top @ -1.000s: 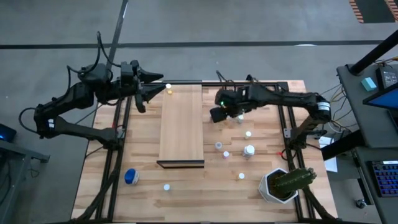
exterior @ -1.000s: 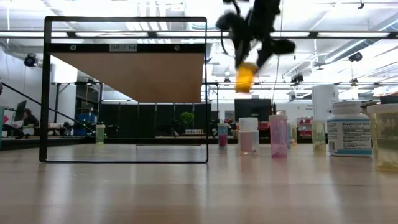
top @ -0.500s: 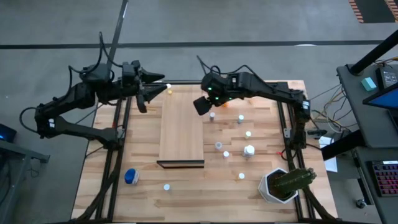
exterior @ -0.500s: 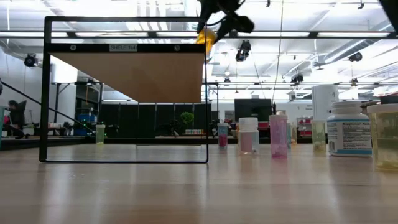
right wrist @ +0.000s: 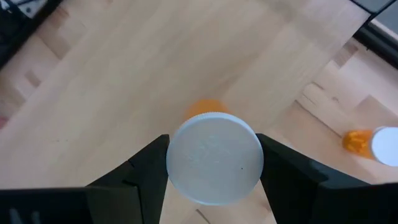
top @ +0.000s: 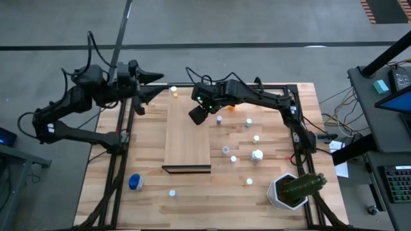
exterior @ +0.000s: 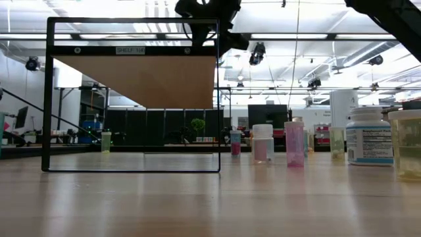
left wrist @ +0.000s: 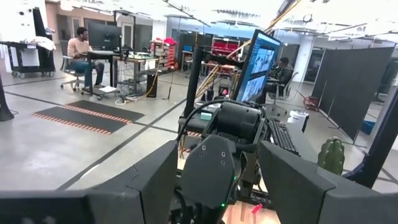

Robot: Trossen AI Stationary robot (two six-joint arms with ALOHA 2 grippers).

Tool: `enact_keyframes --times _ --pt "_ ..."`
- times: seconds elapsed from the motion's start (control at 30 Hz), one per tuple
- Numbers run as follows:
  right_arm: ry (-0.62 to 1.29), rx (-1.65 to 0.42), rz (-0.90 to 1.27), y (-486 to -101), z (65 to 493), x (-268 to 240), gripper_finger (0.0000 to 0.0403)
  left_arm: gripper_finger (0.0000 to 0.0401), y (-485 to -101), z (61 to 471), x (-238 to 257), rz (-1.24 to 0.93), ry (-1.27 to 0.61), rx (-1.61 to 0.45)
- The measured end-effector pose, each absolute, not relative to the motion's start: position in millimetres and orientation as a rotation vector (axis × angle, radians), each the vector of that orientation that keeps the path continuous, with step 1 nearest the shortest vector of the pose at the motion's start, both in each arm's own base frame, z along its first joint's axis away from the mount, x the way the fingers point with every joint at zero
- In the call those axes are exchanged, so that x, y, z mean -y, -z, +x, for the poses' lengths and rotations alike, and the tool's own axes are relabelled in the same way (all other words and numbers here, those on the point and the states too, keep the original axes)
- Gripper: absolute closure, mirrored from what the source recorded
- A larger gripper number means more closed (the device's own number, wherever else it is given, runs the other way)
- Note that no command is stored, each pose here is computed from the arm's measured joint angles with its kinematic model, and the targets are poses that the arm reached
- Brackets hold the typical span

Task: Pick and place medicine bottles onto shelf by color
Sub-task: Put the center orange capsule bottle on the shelf, then put the top left yellow tablet bottle on the shelf

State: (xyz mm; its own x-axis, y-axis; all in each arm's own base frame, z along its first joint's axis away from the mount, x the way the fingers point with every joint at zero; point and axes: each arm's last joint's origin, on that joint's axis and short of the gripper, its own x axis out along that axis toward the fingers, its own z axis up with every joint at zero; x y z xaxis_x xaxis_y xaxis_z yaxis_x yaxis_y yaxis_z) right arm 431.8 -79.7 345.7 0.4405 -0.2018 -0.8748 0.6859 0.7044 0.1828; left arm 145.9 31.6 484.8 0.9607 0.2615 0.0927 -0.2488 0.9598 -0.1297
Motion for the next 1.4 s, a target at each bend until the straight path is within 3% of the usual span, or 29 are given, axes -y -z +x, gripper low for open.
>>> enact_keyframes --times 0.57,0.87,1.03,1.27,1.4 --pt "0.583 -0.982 0.534 -337.9 438.0 75.5 0.0194 0.0193 -485.0 145.0 -31.5 -0.117 -0.261 0.111" --pt "0.589 -0.979 0.545 -337.9 438.0 75.5 0.0117 0.0193 -485.5 143.7 -31.2 -0.116 -0.262 0.115" --pt "0.585 -0.966 0.546 -339.3 438.5 75.5 0.0095 0.0193 -485.4 143.7 -31.3 -0.116 -0.262 0.115" --pt "0.535 -0.908 0.512 -368.5 422.2 73.6 0.0102 0.0193 -485.1 144.3 -31.3 -0.117 -0.262 0.112" --pt "0.49 -0.913 0.437 -398.2 393.7 63.4 0.0132 0.0193 -484.3 144.3 -31.4 -0.142 -0.261 0.106"
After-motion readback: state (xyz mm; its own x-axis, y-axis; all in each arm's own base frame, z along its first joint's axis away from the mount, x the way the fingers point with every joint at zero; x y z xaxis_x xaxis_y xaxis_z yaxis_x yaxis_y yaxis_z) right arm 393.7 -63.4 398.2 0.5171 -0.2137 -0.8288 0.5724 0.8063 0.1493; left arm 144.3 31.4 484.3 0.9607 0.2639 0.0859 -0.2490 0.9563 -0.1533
